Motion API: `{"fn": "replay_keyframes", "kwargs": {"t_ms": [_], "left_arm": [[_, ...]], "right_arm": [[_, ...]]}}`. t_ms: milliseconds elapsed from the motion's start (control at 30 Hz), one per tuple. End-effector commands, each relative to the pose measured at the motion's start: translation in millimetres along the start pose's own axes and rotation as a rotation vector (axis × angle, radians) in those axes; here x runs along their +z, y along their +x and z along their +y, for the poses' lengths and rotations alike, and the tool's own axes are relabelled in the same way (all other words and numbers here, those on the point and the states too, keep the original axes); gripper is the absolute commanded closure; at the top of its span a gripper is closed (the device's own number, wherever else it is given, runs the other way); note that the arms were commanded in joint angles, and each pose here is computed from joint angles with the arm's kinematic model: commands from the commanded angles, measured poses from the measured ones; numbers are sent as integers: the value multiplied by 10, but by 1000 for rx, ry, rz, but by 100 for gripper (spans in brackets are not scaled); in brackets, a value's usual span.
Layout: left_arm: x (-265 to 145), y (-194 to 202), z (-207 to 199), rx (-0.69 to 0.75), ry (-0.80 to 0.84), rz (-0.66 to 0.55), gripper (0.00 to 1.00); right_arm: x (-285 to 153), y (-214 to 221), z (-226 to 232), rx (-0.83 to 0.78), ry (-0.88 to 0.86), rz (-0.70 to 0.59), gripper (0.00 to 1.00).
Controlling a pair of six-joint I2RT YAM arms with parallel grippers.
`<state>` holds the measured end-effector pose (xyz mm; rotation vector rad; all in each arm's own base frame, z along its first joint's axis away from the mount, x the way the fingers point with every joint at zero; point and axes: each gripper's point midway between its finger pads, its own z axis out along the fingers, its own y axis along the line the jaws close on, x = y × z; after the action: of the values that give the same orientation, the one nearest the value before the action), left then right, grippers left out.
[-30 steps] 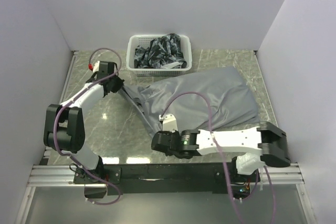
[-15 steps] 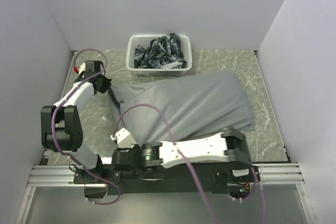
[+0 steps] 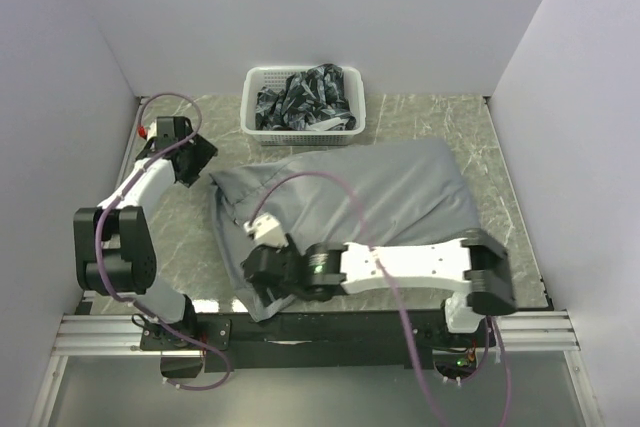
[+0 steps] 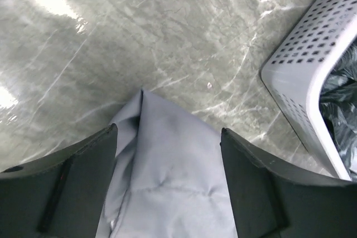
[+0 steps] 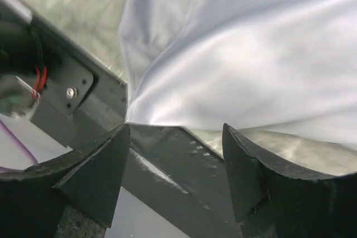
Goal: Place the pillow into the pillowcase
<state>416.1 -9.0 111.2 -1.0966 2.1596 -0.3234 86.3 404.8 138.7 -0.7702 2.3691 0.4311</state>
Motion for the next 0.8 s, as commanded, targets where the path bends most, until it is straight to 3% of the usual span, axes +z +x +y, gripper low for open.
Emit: {"fn": "replay_keyframes", "kwargs": {"t_ms": [0, 167, 333, 533, 767], "left_arm": [[-296, -23, 50, -12, 15, -44, 20], [-500, 378, 83, -8, 23, -52, 24], [-326, 796, 78, -14, -2, 1, 31], [-132, 870, 126, -13, -78, -4, 33], [53, 1024, 65, 8, -56, 46, 34]], "right_arm": [[-231, -429, -499, 119, 38, -135, 26], [-454, -689, -1206, 233, 104, -219, 26], [-654, -832, -1934, 339, 193, -292, 25], [-914, -714, -2626, 450, 278, -354, 23], [-1004, -545, -3216, 546, 341, -377, 22]]}}
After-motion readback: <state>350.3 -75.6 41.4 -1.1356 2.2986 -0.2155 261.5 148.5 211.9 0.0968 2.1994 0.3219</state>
